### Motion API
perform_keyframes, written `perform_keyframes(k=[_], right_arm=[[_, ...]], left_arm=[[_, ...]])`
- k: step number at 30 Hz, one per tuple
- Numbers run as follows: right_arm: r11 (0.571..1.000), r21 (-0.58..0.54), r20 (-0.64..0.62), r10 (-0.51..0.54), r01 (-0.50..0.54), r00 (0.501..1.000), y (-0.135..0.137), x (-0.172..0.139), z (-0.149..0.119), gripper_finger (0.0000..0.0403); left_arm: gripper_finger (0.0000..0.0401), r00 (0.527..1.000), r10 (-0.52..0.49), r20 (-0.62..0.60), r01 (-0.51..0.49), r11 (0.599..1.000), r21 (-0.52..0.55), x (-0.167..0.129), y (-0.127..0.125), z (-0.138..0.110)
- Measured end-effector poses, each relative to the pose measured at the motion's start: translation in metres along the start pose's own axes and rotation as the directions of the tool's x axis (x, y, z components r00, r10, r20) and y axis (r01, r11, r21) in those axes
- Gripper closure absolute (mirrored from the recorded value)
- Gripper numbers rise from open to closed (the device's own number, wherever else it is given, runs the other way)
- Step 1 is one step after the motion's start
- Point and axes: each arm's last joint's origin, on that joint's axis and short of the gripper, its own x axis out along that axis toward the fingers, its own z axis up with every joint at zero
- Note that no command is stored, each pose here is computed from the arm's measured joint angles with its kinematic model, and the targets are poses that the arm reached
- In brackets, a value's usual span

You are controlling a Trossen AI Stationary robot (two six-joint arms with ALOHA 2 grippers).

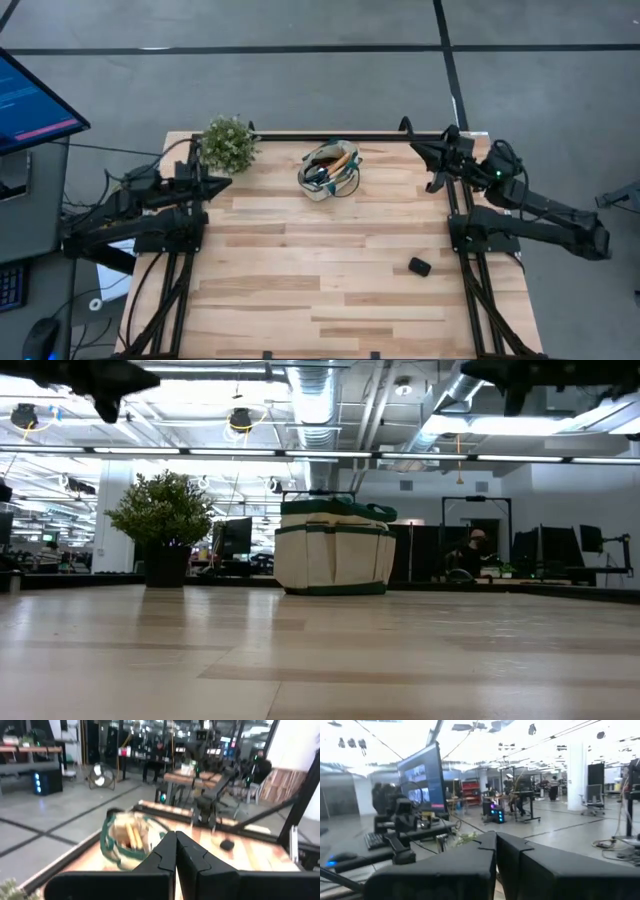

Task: Pick & Place Garden tools in Gardening bag
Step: Return to Home Position

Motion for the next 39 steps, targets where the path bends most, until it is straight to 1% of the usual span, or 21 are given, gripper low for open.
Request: perform_keyframes(k=[6,11,14,19,22,25,27,32,35,39], right_arm=[[0.998,0.065,0.033,0.006,-0.008,0.999,-0.004,-0.018,-0.028,0.0403],[0.997,0.074,0.047,0.003,-0.006,0.999,-0.005,-0.029,-0.047,0.0403],[0.997,0.074,0.052,0.004,-0.007,0.999,-0.005,-0.034,-0.057,0.0403],[0.997,0.075,0.041,0.002,-0.005,0.999,-0.006,-0.041,-0.075,0.0403],[0.997,0.076,0.029,-0.006,0.004,1.0,-0.007,-0.043,-0.081,0.0403],[0.997,0.077,0.018,-0.008,0.006,1.0,-0.007,-0.043,-0.084,0.0403],[0.997,0.079,0.01,-0.014,0.013,1.0,-0.007,-0.043,-0.085,0.0403],[0.989,0.13,-0.01,-0.066,0.067,0.998,-0.009,-0.043,-0.09,0.0403],[0.989,0.132,-0.027,-0.067,0.07,0.997,-0.009,-0.043,-0.091,0.0403],[0.989,0.132,-0.031,-0.065,0.069,0.997,-0.009,-0.043,-0.092,0.0403]], left_arm=[[0.0399,0.999,-0.008,-0.054,0.008,1.0,-0.001,0.009,0.002,-0.021],[0.0399,0.996,-0.021,-0.089,0.019,0.999,-0.027,0.018,0.003,-0.041],[0.0399,0.996,-0.026,-0.084,0.023,0.999,-0.034,0.023,0.004,-0.053],[0.0399,0.998,-0.029,-0.057,0.024,0.995,-0.093,0.032,0.006,-0.079],[0.0399,0.999,-0.03,-0.033,0.026,0.991,-0.129,0.036,0.007,-0.093],[0.0399,0.999,-0.03,-0.036,0.025,0.988,-0.15,0.038,0.009,-0.106],[0.0399,0.999,-0.031,-0.031,0.026,0.988,-0.152,0.038,0.009,-0.11],[0.0394,0.998,-0.029,-0.048,0.022,0.988,-0.15,0.039,0.009,-0.115],[0.0394,0.999,-0.029,-0.045,0.024,0.994,-0.108,0.039,0.009,-0.115],[0.0396,0.999,-0.023,-0.047,0.018,0.994,-0.105,0.039,0.01,-0.115]])
